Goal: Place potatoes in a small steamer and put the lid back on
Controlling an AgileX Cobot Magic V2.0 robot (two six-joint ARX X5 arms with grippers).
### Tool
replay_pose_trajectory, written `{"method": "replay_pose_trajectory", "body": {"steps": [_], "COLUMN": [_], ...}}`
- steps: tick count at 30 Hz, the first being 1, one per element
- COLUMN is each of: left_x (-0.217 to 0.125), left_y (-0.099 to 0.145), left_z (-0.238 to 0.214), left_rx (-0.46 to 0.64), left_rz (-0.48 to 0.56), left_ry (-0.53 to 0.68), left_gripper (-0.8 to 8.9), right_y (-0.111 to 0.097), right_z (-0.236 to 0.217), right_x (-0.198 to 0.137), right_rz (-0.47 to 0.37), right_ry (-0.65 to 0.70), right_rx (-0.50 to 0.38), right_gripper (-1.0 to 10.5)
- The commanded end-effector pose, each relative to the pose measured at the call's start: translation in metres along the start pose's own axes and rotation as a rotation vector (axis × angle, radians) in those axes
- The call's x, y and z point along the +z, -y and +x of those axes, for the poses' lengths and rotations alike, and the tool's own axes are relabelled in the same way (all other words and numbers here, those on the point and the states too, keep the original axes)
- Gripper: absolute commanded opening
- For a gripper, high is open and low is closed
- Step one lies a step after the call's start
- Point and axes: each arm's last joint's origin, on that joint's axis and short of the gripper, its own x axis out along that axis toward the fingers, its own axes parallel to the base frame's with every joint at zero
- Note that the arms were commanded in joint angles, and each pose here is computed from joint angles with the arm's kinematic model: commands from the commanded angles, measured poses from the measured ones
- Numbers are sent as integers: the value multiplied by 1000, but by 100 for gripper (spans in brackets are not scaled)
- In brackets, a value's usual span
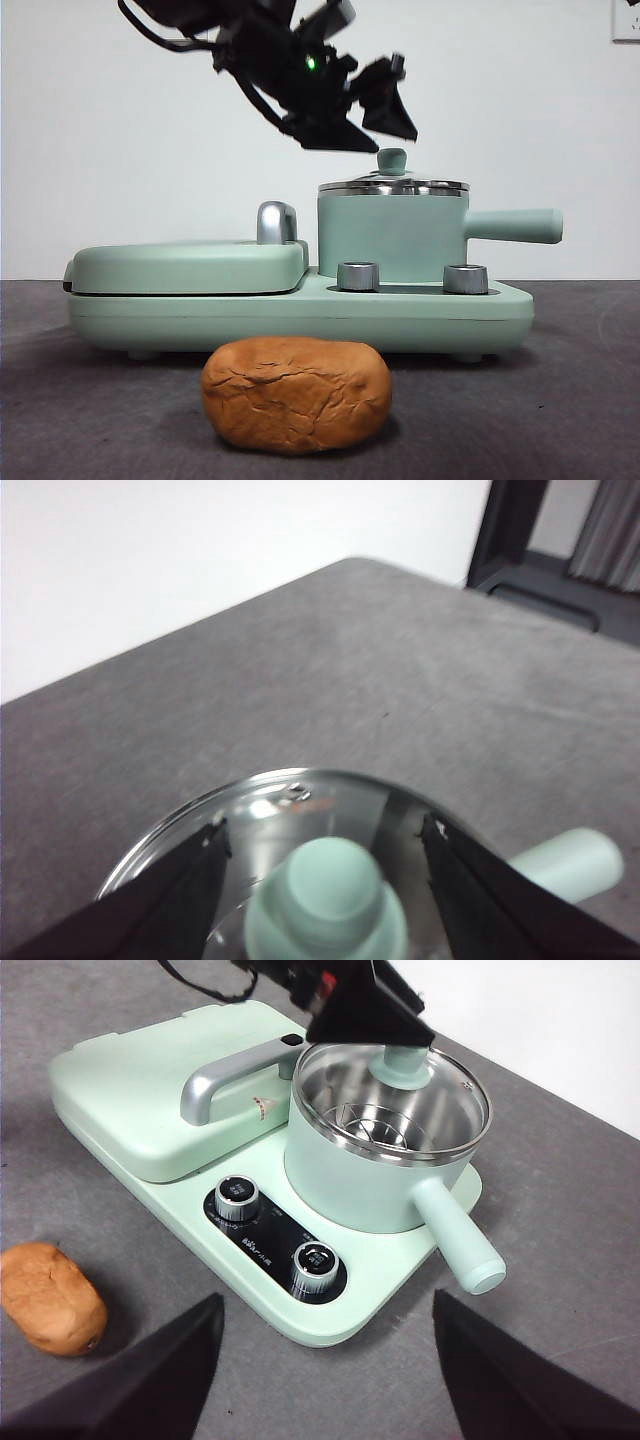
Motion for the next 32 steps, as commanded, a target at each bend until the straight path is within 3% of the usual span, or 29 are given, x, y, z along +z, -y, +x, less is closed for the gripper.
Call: {"method": "replay_pose_trajectory", "body": {"steps": [1, 12, 18, 32], "left_x": [-6, -18, -18, -2], "left_y": [1, -1, -1, -1], "left_z": [14, 23, 23, 11], "left_rx": [2, 4, 4, 62], "left_rz": [21, 13, 12, 71], "left_ry": [-11, -41, -42, -11], "left_gripper": [309, 284, 7, 6], "right_y": [0, -1, -1, -1], "right_z": [-2, -2, -2, -2], "right_x": [5, 2, 2, 2], "right_rz": [10, 19, 21, 22], "right_ry": [18, -9, -14, -14], "right_rx": [-2, 6, 8, 8], "right_gripper": [331, 331, 331, 331]}}
